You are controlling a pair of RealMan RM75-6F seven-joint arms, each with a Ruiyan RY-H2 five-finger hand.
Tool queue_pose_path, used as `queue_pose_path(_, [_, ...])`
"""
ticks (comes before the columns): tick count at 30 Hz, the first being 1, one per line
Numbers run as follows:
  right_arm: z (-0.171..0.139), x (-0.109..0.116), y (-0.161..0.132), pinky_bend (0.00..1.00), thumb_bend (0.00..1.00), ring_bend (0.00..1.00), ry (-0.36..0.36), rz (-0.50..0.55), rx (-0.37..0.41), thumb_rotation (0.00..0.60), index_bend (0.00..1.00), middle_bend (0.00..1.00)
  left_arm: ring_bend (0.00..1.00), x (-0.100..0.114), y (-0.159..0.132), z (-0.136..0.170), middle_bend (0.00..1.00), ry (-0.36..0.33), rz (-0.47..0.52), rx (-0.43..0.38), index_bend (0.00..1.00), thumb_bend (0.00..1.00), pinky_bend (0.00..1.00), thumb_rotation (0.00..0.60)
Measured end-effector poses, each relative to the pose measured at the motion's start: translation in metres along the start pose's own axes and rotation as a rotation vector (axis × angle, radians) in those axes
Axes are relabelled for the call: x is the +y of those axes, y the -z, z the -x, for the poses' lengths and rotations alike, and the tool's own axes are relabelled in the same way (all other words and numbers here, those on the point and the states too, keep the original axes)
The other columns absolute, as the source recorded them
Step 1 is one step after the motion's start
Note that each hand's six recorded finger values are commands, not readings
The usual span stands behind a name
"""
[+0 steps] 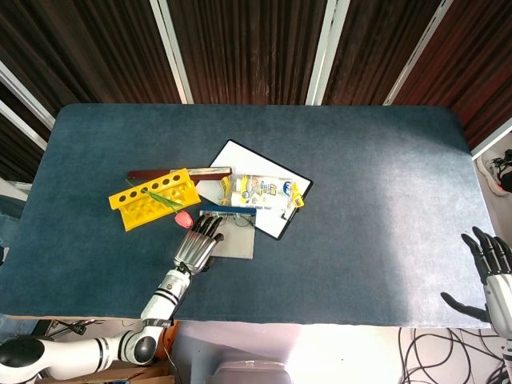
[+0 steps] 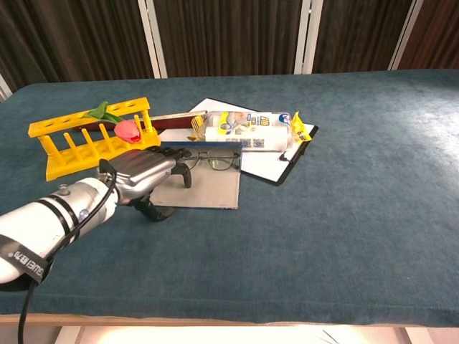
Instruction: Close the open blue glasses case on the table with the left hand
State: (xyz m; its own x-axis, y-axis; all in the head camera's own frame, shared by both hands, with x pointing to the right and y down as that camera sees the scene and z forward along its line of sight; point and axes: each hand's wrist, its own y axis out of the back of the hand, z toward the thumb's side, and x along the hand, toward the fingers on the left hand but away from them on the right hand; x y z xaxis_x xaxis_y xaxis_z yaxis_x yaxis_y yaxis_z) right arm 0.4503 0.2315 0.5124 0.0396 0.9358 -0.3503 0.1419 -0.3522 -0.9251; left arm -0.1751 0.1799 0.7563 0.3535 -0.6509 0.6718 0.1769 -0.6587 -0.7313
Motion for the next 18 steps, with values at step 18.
queue_pose_path(18, [0.000,0.001,0.000,0.00,0.18,0.00,-0.001,0.007,0.001,0.600,0.00,0.00,0.00,0.013,0.002,-0.013,0.00,-0.047,0.142,0.018,0.46,0.45,0.01,0.600])
